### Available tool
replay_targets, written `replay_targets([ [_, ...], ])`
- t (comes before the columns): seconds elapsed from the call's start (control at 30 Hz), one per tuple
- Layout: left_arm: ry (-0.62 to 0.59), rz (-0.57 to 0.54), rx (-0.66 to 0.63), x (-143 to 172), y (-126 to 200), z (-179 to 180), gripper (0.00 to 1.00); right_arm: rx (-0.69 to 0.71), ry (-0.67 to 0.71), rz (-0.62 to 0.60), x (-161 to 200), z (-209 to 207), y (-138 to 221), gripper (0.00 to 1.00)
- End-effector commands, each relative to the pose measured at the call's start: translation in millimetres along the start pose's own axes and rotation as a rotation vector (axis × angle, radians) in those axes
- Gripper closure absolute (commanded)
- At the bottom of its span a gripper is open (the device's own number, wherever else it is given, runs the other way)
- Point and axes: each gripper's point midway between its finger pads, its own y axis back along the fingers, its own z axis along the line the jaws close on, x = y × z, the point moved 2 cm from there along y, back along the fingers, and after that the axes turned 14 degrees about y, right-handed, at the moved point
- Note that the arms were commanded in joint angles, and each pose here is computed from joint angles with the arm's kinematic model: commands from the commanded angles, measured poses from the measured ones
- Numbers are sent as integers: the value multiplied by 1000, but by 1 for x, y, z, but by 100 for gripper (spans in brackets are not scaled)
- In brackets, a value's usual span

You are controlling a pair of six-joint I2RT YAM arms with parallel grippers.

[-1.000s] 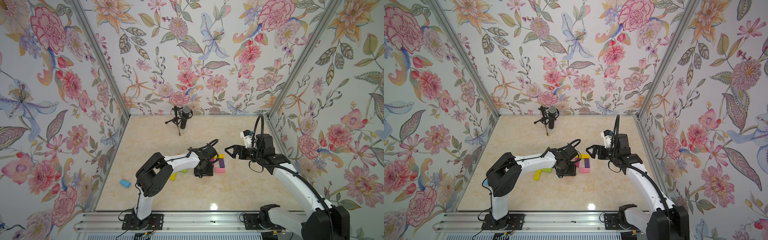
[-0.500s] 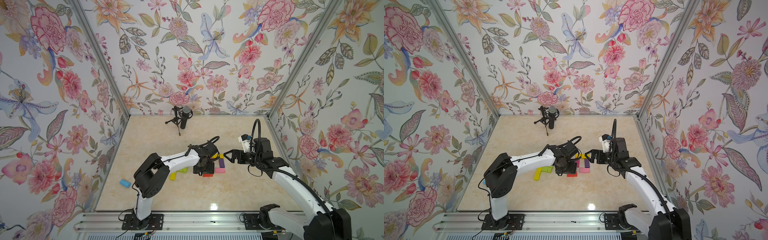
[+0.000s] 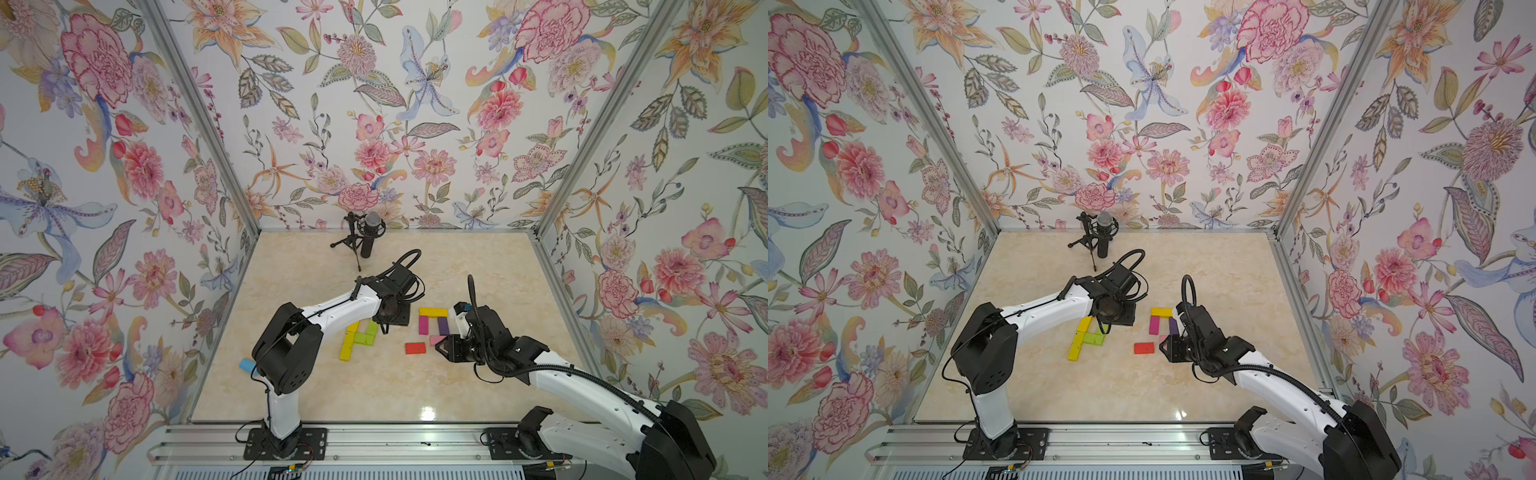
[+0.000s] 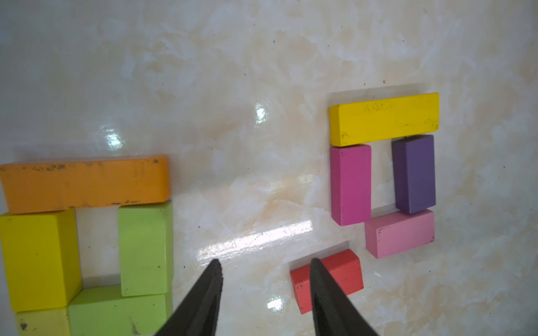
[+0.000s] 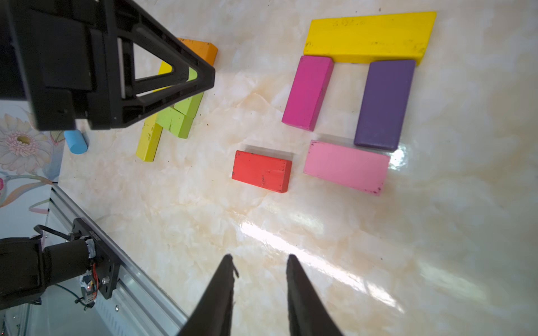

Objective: Assemble the letter p with building blocks
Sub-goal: Assemble the building block at the center of the board.

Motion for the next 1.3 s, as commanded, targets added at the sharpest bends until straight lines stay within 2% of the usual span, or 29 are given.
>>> replay_targets([
  [0.0, -51, 0, 18, 10, -7, 4, 60, 51, -49, -49, -9, 3, -6, 99],
  [0.07, -51, 13, 31, 17, -10, 8, 63, 42, -54, -29, -5, 8, -14, 100],
  [0.17, -72, 50, 31, 28, -17, 14, 76, 13, -63, 4, -1, 14, -29, 100],
  [0.4, -89, 15, 92, 25, -9, 6, 84, 29, -60, 47, 3, 15, -51, 100],
  [0.63, -95, 30, 143, 33, -14, -2, 100, 41, -69, 86, 16, 13, -69, 100],
  [0.9, -105, 52, 162, 40, -24, -9, 100, 32, -71, 157, 26, 13, -88, 100],
  [1.27, -125, 130, 150, 66, -42, -6, 100, 57, -74, 177, 29, 5, -93, 100],
])
